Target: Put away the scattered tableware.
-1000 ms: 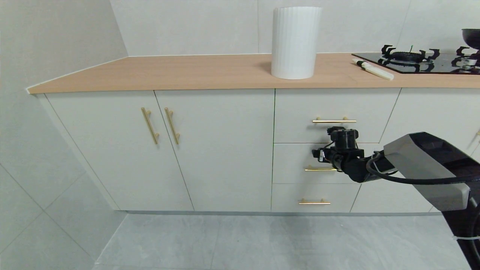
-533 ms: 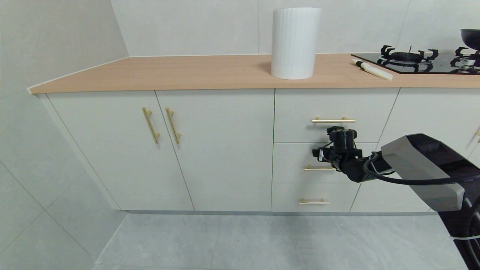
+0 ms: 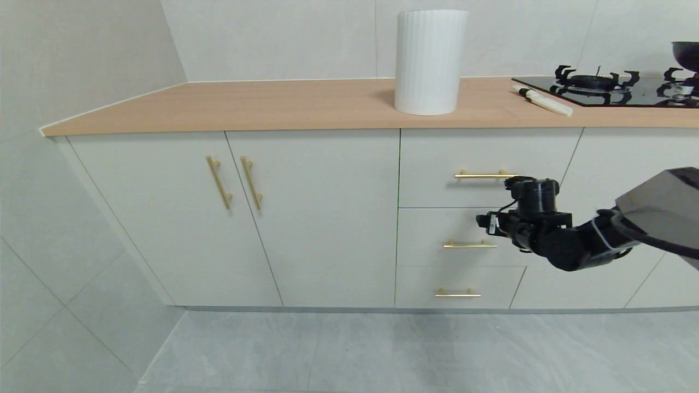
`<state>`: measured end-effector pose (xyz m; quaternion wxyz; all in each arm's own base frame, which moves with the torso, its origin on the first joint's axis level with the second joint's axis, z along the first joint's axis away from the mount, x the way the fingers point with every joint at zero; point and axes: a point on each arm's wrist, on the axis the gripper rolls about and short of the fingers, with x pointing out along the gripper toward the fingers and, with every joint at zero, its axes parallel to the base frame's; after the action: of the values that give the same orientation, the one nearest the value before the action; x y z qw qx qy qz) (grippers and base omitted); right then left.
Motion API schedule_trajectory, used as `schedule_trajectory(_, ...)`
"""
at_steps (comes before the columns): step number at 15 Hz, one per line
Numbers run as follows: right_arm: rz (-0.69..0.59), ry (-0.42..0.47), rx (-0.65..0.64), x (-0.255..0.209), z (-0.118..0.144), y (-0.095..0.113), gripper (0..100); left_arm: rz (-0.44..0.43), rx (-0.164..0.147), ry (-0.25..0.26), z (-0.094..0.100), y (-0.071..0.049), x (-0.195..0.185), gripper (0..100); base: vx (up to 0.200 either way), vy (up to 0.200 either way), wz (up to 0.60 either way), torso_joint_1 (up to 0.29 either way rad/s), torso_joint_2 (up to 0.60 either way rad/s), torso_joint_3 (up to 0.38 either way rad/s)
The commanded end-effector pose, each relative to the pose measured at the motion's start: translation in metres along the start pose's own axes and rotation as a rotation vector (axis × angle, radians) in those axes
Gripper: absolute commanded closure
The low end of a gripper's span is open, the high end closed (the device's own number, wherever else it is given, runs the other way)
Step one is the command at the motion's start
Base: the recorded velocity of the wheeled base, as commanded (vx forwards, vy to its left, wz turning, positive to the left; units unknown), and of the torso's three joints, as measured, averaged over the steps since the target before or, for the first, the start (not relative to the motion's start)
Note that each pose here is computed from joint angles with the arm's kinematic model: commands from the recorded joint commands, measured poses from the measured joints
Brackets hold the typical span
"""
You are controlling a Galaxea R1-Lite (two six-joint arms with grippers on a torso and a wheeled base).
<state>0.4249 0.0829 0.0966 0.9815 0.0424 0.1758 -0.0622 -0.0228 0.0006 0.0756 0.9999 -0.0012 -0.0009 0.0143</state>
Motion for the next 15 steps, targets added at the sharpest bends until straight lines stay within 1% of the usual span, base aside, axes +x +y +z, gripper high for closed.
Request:
schedule_trajectory(1, 0.033, -0.124, 0.036, -0.101, 0.032, -0.017, 0, 0.001, -0.001, 0.000, 0.000, 0.000, 0.000, 0, 0.000, 0.000, 0.00, 0.000, 0.00, 0.000)
schedule_trajectory(2, 0.036, -0.149, 0.040, -0.113, 0.034, -0.019, 0, 0.001, -0.001, 0.000, 0.000, 0.000, 0.000, 0, 0.000, 0.000, 0.00, 0.000, 0.00, 0.000)
schedule_trajectory(4, 0.005, -0.277, 0.058, -0.177, 0.040, -0.041, 0, 0.001, -0.001, 0.000, 0.000, 0.000, 0.000, 0, 0.000, 0.000, 0.00, 0.000, 0.00, 0.000)
schedule_trajectory(6, -0.004, -0.360, 0.049, -0.229, 0.043, -0.059, 0, 0.001, -0.001, 0.000, 0.000, 0.000, 0.000, 0, 0.000, 0.000, 0.00, 0.000, 0.00, 0.000)
schedule_trajectory(7, -0.005, -0.412, 0.033, -0.257, 0.043, -0.069, 0, 0.001, -0.001, 0.000, 0.000, 0.000, 0.000, 0, 0.000, 0.000, 0.00, 0.000, 0.00, 0.000)
schedule_trajectory(9, -0.017, -0.487, -0.021, -0.305, 0.036, -0.087, 0, 0.001, -0.001, 0.000, 0.000, 0.000, 0.000, 0, 0.000, 0.000, 0.00, 0.000, 0.00, 0.000)
schedule_trajectory(11, -0.041, -0.525, -0.033, -0.349, 0.026, -0.105, 0, 0.001, -0.001, 0.000, 0.000, 0.000, 0.000, 0, 0.000, 0.000, 0.00, 0.000, 0.00, 0.000)
schedule_trajectory(13, -0.077, -0.538, -0.045, -0.382, 0.013, -0.121, 0, 0.001, -0.001, 0.000, 0.000, 0.000, 0.000, 0, 0.000, 0.000, 0.00, 0.000, 0.00, 0.000)
schedule_trajectory(14, -0.118, -0.559, -0.064, -0.405, 0.000, -0.132, 0, 0.001, -0.001, 0.000, 0.000, 0.000, 0.000, 0, 0.000, 0.000, 0.00, 0.000, 0.00, 0.000)
schedule_trajectory(15, -0.137, -0.573, -0.071, -0.414, -0.006, -0.135, 0, 0.001, -0.001, 0.000, 0.000, 0.000, 0.000, 0, 0.000, 0.000, 0.00, 0.000, 0.00, 0.000)
